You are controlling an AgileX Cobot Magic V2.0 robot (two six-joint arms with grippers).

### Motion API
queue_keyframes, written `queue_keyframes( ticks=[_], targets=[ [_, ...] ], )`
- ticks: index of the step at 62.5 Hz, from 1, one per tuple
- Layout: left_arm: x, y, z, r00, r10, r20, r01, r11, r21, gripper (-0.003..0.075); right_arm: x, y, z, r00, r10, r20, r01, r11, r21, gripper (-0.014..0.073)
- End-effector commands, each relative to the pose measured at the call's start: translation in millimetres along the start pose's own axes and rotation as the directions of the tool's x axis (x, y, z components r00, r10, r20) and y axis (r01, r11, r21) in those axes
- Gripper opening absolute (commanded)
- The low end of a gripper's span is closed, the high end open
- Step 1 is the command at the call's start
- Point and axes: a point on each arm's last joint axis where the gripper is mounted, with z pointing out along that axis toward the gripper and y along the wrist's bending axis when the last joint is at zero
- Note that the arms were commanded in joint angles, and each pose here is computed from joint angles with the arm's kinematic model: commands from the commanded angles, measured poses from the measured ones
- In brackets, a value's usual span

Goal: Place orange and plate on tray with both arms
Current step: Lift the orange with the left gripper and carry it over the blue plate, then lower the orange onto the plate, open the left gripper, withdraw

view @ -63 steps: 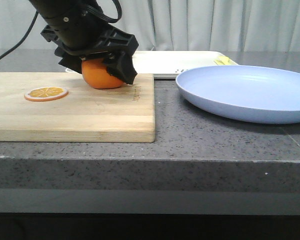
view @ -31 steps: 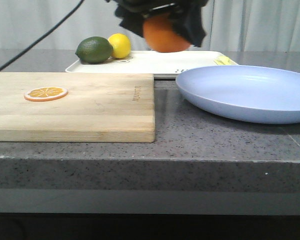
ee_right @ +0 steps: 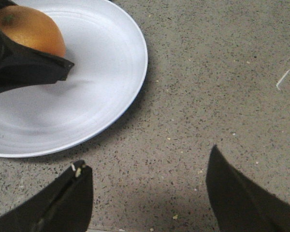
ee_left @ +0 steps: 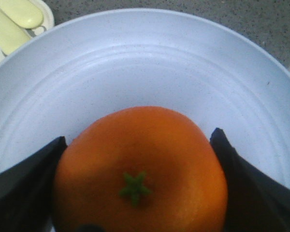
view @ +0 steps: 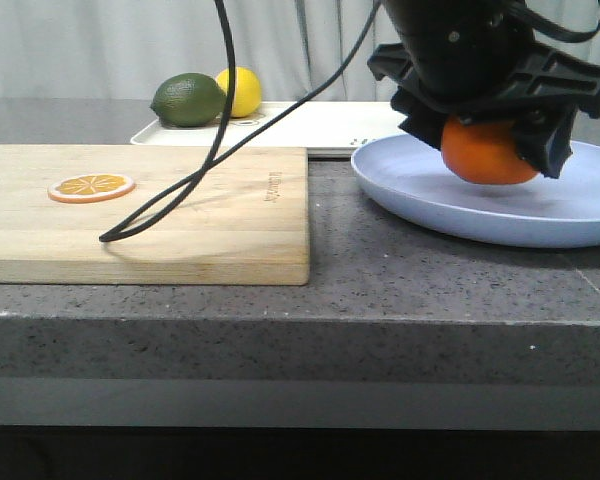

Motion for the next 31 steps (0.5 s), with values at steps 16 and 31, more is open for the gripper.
queue_keyframes(
  ticks=[16, 31],
  targets=[
    [-32.6, -7.8, -34.9, 0.986, 0.009, 0.164, -0.011, 1.0, 0.011, 0.0663, -15.4, -1.2, -4.9, 0.996, -0.018, 0.093, 0.017, 1.0, 0.013, 0.0512],
    [-45.2, -6.6, -76.4, 0.979, -0.059, 0.193, 0.056, 0.998, 0.023, 0.0661, -15.4, -1.2, -4.9, 0.996, -0.018, 0.092, 0.017, 1.0, 0.013, 0.0512]
  ],
)
